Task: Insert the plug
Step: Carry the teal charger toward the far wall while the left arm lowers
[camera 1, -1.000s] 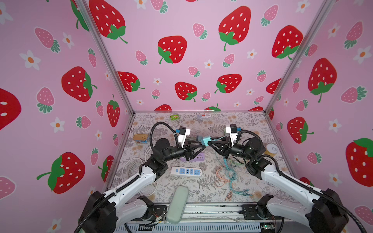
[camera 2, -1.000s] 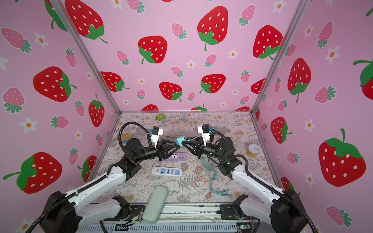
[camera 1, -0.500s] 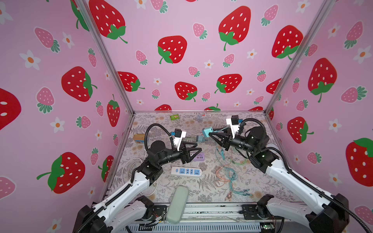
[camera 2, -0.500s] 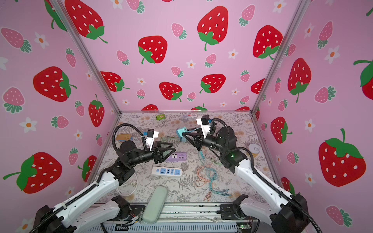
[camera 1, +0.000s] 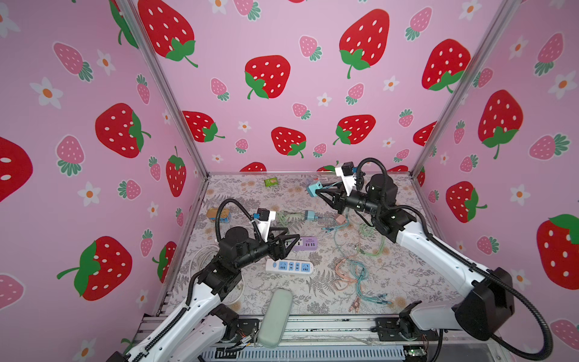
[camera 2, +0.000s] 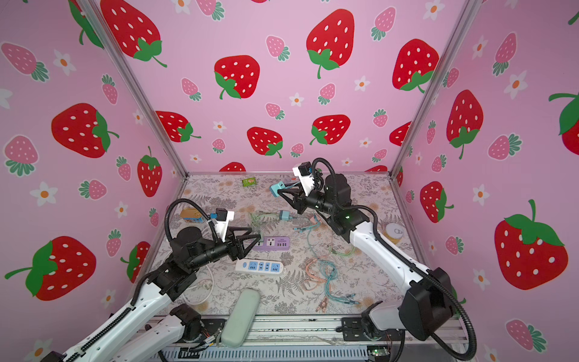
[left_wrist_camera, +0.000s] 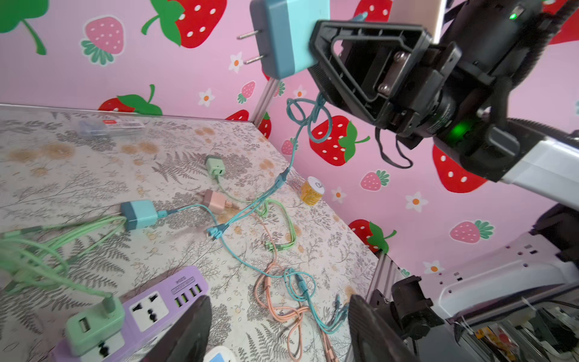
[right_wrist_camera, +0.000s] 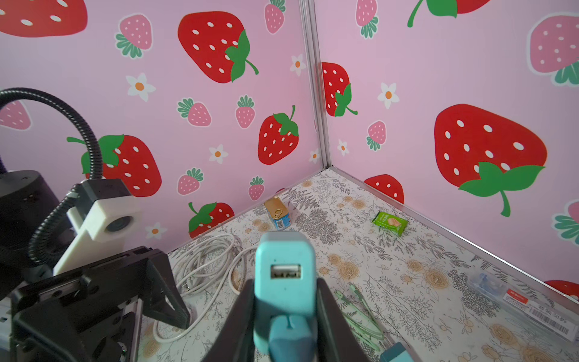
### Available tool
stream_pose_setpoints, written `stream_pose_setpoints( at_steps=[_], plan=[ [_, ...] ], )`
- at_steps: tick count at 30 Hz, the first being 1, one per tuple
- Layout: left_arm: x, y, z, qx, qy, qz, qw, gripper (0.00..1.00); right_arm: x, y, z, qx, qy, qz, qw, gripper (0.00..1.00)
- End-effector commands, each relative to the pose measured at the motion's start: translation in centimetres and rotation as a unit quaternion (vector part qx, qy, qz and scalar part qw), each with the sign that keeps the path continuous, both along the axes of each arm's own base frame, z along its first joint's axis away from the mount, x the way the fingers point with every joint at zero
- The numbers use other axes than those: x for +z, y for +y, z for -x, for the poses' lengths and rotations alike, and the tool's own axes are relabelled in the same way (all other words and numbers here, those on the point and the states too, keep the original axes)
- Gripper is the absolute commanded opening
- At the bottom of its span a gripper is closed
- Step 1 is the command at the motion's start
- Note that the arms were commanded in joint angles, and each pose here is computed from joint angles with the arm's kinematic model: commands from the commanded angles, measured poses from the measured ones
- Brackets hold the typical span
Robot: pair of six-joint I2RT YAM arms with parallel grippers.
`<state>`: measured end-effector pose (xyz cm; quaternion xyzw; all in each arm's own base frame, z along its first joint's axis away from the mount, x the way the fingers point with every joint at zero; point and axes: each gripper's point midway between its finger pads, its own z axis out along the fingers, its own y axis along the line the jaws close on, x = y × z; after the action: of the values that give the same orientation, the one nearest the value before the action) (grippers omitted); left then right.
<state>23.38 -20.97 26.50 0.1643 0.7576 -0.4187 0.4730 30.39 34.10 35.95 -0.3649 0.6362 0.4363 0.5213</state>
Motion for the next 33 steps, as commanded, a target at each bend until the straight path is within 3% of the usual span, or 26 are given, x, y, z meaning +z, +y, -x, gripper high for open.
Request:
stream_pose_setpoints(
  at_steps=[1, 8, 24, 33],
  plan=[
    [-2.7, 1.7, -0.7, 0.048, 0.032, -0.044, 0.997, 0.71, 1.4, 0.7, -1.5, -0.003, -0.04, 0.005, 0.999, 0.08],
    [-6.1, 4.4, -2.3, 0.132, 0.081, -0.085, 0.984, 0.71, 1.3, 2.6, -4.0, -0.001, -0.05, 0.019, 0.999, 0.08],
    [-10.8, 6.7, -3.1, 0.184, 0.158, -0.087, 0.966, 0.7, 2.2, 6.0, -10.5, -0.019, -0.095, 0.038, 0.995, 0.07],
    [-13.4, 7.1, -3.5, 0.195, 0.201, -0.082, 0.956, 0.68, -1.6, 7.3, -12.6, -0.017, -0.081, 0.075, 0.994, 0.07]
  ],
)
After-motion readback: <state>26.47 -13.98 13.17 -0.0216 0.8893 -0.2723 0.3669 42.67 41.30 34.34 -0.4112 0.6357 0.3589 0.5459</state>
